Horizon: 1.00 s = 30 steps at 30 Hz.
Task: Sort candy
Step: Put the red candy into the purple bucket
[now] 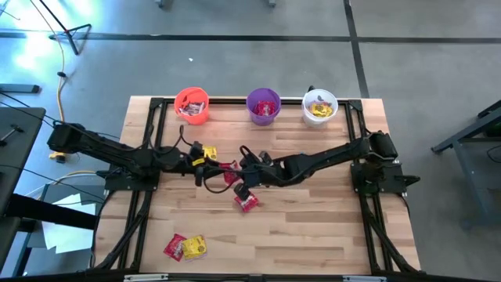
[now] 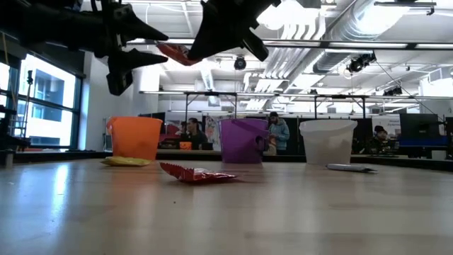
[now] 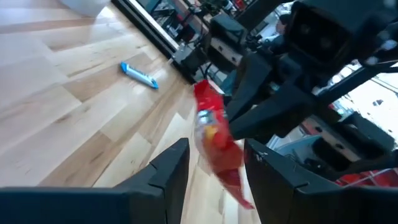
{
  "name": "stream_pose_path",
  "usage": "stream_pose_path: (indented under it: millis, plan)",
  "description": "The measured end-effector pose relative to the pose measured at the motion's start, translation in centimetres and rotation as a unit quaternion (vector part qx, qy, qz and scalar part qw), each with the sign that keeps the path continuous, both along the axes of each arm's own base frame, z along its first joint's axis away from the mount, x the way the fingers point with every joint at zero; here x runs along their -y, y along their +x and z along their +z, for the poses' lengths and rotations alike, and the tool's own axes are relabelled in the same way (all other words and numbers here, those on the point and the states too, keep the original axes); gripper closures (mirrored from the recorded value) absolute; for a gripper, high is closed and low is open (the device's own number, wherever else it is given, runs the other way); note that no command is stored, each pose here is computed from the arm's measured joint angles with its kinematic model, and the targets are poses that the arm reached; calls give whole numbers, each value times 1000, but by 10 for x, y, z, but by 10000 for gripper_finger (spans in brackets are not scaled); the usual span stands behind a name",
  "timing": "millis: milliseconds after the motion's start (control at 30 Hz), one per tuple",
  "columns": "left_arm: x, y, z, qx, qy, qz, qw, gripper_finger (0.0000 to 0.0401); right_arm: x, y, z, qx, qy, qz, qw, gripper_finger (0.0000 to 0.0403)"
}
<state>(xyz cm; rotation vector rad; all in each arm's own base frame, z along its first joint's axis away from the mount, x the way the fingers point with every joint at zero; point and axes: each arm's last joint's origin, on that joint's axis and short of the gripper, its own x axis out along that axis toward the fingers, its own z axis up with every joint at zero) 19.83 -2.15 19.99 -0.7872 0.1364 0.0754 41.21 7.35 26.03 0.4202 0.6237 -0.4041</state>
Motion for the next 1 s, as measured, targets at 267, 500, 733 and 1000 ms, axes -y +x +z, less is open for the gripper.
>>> stream_pose_path:
  millis: [267, 500, 733, 1000]
  plan:
    - [-1, 3, -2, 1, 24, -1, 1000, 304, -2, 1, 1, 5, -4, 8, 1000, 403]
    - [0, 4, 2, 26, 62, -15, 998, 393, -3, 1, 2, 9, -3, 10, 1000, 402]
    - [-1, 4, 0, 9, 94, 1, 996, 398, -3, 1, 1, 4, -14, 19, 1000, 343]
    - [-27, -12, 7, -22, 135, 58, 989, 400, -3, 1, 1, 4, -13, 15, 1000, 236]
